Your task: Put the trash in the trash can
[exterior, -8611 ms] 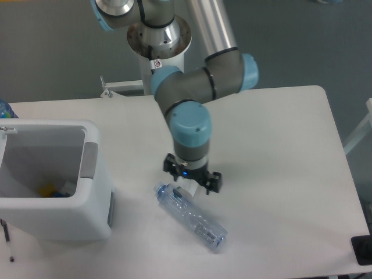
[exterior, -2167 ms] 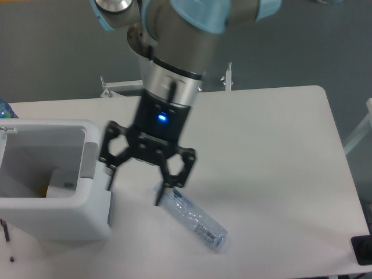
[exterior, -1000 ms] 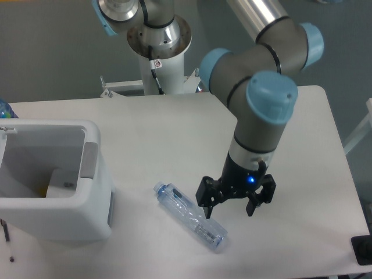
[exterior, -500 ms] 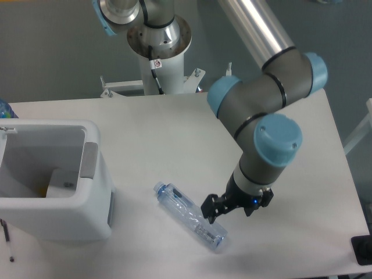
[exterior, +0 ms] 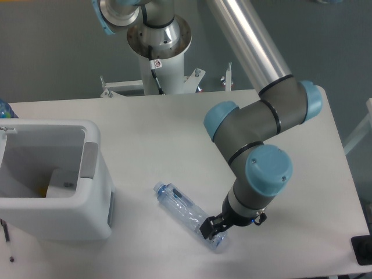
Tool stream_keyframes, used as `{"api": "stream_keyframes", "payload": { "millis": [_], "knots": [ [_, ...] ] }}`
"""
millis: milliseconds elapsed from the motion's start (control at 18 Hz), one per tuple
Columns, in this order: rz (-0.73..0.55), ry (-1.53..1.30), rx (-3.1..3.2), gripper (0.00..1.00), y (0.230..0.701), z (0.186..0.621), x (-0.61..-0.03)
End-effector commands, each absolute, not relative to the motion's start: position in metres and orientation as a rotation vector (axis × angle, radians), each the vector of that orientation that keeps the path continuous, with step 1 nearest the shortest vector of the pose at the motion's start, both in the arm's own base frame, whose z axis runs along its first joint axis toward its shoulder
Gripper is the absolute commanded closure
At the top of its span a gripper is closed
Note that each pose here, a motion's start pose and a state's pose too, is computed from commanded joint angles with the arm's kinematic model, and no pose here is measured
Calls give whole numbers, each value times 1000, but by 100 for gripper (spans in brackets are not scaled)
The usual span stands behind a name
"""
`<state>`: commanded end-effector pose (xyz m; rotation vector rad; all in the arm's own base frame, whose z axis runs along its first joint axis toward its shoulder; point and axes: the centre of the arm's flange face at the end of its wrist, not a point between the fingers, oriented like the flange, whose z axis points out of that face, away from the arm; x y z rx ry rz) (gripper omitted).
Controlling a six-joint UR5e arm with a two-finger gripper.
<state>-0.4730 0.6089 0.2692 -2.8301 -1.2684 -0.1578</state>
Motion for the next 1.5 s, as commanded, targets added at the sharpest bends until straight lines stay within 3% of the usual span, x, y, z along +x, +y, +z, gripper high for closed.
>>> {"api": "stream_keyframes", "payload": {
  "millis": [1333, 1500],
  "knots": [
    [141, -1455, -2900, 1, 635, 193, -431],
    [142, -1447, -2909, 8, 638, 189, -427]
  ]
}}
